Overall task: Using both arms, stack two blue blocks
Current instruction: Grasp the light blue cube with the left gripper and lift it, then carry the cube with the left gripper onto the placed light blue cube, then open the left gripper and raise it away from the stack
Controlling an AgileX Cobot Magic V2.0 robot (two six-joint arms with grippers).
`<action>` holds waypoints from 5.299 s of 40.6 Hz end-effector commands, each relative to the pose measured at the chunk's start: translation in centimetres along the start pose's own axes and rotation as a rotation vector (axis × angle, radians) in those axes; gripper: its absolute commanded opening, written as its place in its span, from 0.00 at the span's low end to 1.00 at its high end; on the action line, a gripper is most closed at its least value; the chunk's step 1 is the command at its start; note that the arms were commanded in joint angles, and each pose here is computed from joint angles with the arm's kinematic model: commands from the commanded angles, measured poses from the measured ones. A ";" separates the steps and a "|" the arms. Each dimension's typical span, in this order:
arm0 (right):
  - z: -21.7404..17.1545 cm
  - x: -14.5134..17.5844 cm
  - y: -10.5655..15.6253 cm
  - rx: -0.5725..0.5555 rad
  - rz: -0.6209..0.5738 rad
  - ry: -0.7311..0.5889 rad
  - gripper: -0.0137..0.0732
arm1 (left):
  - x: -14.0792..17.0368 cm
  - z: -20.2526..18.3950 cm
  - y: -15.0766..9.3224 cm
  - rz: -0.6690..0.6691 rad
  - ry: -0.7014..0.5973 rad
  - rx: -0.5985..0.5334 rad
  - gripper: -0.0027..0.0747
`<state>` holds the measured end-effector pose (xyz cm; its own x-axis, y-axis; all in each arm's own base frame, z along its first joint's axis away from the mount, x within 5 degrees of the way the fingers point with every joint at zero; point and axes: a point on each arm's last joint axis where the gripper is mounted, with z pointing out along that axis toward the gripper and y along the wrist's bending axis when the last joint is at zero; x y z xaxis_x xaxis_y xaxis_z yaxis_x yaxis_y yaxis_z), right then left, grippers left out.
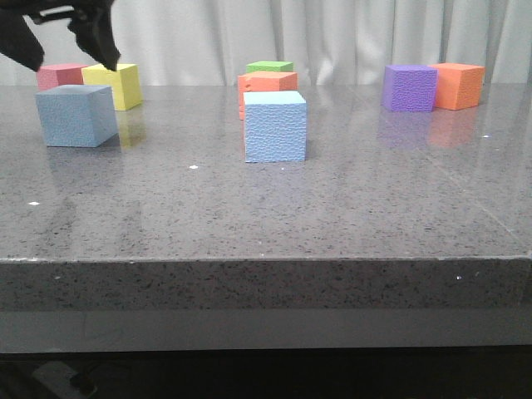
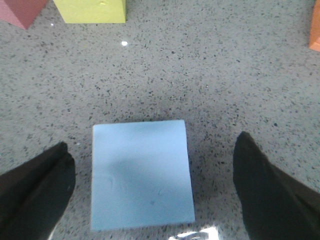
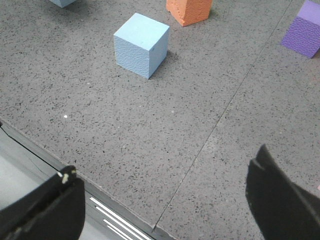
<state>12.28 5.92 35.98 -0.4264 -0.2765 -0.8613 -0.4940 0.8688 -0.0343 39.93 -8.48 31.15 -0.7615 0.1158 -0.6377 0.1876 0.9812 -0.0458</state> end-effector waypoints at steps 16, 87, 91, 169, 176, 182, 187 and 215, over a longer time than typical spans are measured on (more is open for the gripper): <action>-0.6 -1.2 -0.1 0.011 0.001 -0.096 0.91 | -0.9 2.1 -0.2 -0.008 -0.016 0.001 0.72; -0.6 -1.2 -0.1 0.011 0.001 -0.096 0.91 | -3.1 -6.5 -18.0 1.140 -0.281 0.468 0.44; -0.6 -1.2 -0.1 0.011 0.001 -0.096 0.91 | -2.9 -6.4 -18.0 1.164 -0.268 0.474 0.44; -0.6 -1.2 -0.1 0.011 0.001 -0.096 0.91 | -3.6 -19.1 -15.1 0.892 -0.451 0.444 0.81; -0.6 -1.2 -0.1 0.012 0.001 -0.097 0.91 | -2.7 -23.4 -13.7 0.747 -0.460 0.450 0.81; -0.6 -1.2 -0.1 0.012 0.001 -0.099 0.91 | -1.0 -26.0 -12.0 0.602 -0.329 0.415 0.81; -0.6 -1.2 -0.1 0.012 0.001 -0.100 0.91 | 0.2 -27.1 -10.5 0.421 -0.246 0.352 0.81; -1.8 -0.7 0.0 0.014 0.005 -0.088 0.91 | 14.1 -24.4 -5.3 0.241 -0.396 0.274 0.70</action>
<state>11.70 5.71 36.00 -0.4337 -0.2836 -0.8553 -0.4981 0.8664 -0.0347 13.72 -8.72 40.53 -0.4955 0.2966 -0.8164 0.5289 0.8486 -0.0127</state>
